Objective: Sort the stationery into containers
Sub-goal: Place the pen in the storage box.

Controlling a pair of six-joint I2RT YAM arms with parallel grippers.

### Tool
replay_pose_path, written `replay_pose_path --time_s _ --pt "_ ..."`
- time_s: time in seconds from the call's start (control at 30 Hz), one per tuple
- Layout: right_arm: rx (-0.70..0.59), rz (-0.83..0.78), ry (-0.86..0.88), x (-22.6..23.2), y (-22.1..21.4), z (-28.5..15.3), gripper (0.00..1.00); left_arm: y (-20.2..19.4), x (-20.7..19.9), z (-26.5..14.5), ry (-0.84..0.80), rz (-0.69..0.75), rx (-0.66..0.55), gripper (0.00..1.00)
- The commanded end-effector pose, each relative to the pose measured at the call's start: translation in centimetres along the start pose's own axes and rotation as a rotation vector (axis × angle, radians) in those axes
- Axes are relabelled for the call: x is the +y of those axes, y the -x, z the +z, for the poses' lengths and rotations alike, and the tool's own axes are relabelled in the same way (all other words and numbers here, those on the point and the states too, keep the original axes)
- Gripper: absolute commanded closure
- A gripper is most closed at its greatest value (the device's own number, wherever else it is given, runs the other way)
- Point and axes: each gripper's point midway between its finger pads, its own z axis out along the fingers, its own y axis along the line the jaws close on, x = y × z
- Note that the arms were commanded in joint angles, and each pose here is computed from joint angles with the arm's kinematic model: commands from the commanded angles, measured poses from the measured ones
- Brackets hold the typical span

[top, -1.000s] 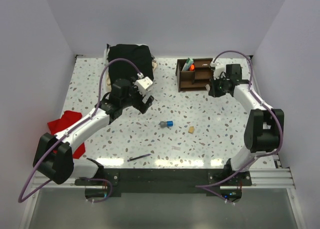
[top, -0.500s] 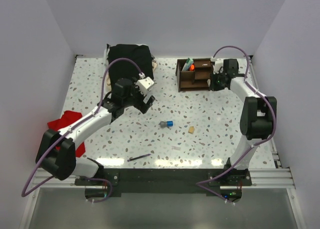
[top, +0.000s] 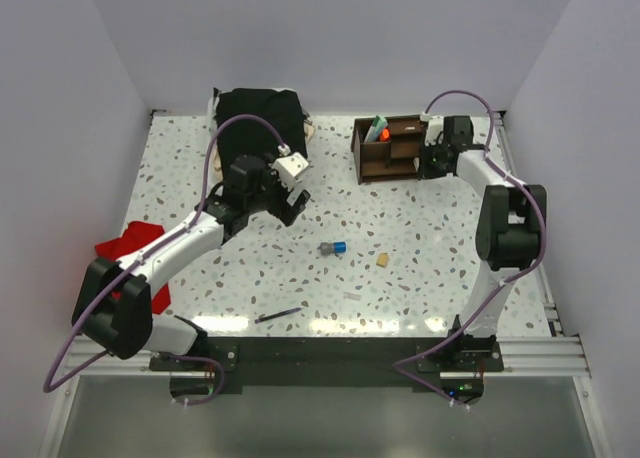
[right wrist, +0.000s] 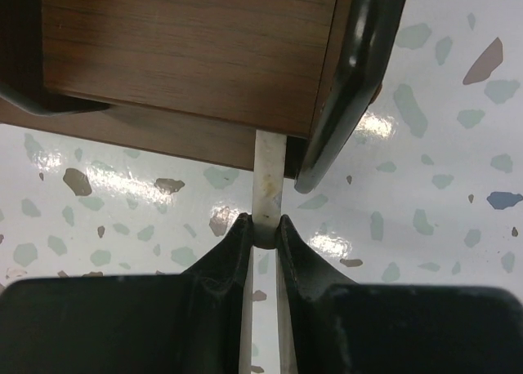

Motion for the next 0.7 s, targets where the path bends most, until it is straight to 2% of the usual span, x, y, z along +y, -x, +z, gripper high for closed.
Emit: replay_pose_path --time_s 0.0,0.67 --pt "-0.075 -0.003 -0.017 -0.1 2.9 -0.5 1.0 2.9 1.0 0.1 0.029 0.013 -0.078 0.0" --pt "-0.086 -0.012 -0.046 -0.1 4.1 1.0 1.0 2.7 0.8 0.4 0.013 0.005 -0.075 0.0"
